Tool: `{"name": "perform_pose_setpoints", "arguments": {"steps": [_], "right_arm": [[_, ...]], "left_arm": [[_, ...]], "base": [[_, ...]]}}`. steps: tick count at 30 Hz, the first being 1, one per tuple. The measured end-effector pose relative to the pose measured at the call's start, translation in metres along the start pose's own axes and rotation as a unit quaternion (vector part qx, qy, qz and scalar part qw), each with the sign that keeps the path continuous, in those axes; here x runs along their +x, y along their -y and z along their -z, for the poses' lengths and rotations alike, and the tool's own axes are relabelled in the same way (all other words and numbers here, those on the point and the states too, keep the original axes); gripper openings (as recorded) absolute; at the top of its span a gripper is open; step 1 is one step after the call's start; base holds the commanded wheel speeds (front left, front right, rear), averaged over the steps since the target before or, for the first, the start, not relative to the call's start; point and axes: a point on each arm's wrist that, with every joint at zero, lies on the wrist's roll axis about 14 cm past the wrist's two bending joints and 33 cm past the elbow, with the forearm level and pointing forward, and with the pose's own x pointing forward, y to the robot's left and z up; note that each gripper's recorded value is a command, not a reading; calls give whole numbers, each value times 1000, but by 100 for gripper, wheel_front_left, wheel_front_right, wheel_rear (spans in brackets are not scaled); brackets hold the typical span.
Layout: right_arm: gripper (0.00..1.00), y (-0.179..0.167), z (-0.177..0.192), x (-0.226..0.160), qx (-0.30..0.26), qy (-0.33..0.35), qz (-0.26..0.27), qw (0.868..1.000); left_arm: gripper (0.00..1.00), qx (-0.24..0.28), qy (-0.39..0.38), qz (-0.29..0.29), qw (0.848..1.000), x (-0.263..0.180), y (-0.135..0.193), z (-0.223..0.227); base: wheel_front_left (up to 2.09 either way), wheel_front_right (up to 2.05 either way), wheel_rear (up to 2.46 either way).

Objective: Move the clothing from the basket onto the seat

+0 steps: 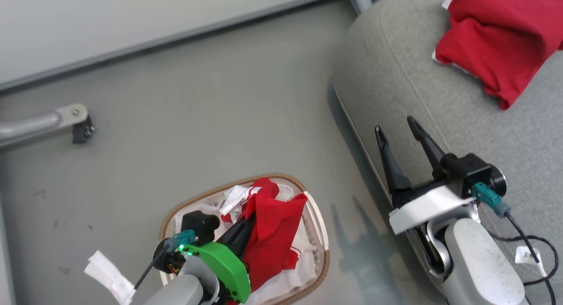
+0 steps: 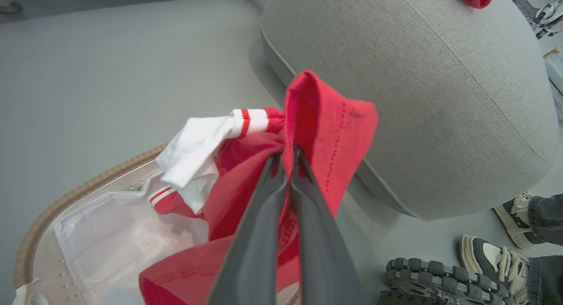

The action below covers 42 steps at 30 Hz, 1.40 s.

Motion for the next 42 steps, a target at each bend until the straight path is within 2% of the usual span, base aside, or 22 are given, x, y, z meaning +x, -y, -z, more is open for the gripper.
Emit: {"name": "perform_pose_setpoints", "arguments": {"steps": [9,16,25,32,38,42], "right_arm": [[100,-18,-19,-25,14,21,-16,1000],[100,-30,-28,-42,21,32,-28,999],[100,-43,-27,-56,27,31,-43,998],[100,-61,-13,-66,28,9,-68,997],[100,-105,3,-75,16,-18,-150,988],[100,-126,-2,-69,1,-15,-197,980]], "left_arm": [[0,40,128,-30,990,-35,10,-71],[0,93,231,-22,968,-61,35,-137],[0,148,334,-12,931,-96,62,-204],[0,170,362,-3,917,-108,75,-223],[0,170,369,5,914,-110,83,-224],[0,169,366,8,915,-109,85,-222]], "base": [[0,0,0],[0,0,0],[0,0,0],[0,0,0],[0,0,0],[0,0,0]]}}
